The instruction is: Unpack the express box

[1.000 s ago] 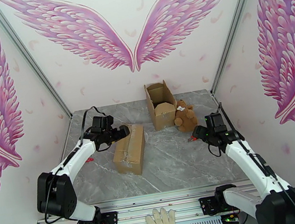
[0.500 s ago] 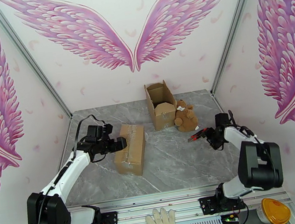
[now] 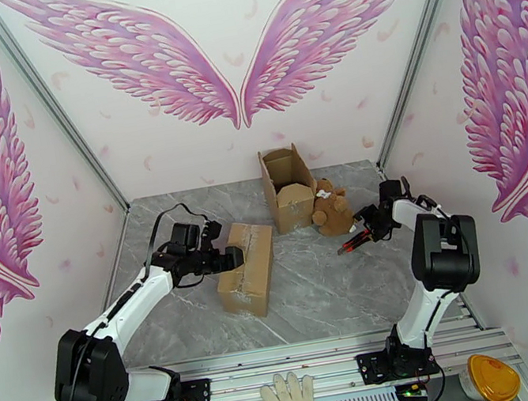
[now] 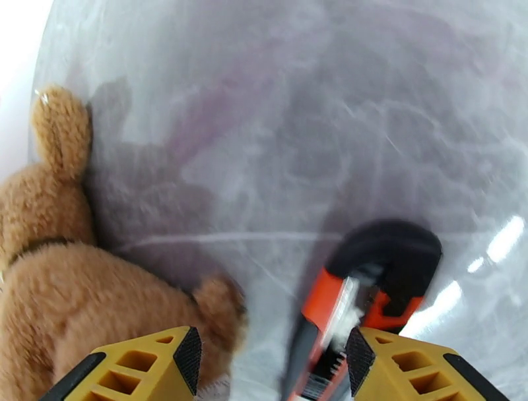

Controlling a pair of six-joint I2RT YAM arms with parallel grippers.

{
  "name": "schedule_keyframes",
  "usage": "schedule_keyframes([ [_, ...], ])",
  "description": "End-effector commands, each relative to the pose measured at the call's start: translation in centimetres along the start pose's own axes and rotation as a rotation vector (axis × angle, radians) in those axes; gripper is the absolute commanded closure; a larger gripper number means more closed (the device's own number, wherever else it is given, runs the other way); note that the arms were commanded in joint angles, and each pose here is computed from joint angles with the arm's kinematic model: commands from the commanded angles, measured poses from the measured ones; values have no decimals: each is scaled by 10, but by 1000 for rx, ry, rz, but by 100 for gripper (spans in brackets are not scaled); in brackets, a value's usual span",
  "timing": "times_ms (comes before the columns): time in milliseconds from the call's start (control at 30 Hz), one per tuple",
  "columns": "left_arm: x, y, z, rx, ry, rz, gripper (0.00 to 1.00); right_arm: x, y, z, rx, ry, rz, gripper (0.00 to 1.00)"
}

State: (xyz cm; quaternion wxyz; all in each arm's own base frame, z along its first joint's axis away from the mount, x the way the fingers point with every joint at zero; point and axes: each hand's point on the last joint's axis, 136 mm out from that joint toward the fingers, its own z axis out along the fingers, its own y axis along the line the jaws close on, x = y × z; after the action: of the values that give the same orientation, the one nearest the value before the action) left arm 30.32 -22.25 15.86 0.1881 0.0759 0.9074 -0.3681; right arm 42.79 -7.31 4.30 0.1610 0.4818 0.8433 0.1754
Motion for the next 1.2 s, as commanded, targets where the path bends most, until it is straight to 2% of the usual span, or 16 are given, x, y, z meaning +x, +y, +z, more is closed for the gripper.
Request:
schedule_keyframes([
  [0, -7, -11, 8, 47, -23, -23, 7, 13, -27, 16, 106, 63, 23, 35],
  [133, -18, -12, 7, 39, -71, -47, 7, 19, -28, 13, 106, 86, 26, 34],
  [333, -27, -4, -3, -27, -128, -41, 7, 12, -19, -15, 92, 24, 3, 31],
  [433, -22, 6, -13, -104, -107, 1, 6, 10, -17, -25, 93, 5, -2, 30],
  [600, -1, 16, -27, -180, -1, 71, 8, 23, -29, -21, 118, 62, 10, 30],
  [700, 12, 14, -26, -155, 45, 73, 10, 31, -34, -17, 126, 83, 30, 30],
  [900, 24, 7, -13, -61, 60, 12, 18, 37, -46, -5, 158, 108, 73, 28],
  [1100, 34, 2, -2, -17, 70, -22, 22, 23, -37, 2, 144, 48, 109, 27],
  [1167, 37, 2, 0, -15, 72, -27, 22, 20, -38, 4, 183, 48, 96, 27],
])
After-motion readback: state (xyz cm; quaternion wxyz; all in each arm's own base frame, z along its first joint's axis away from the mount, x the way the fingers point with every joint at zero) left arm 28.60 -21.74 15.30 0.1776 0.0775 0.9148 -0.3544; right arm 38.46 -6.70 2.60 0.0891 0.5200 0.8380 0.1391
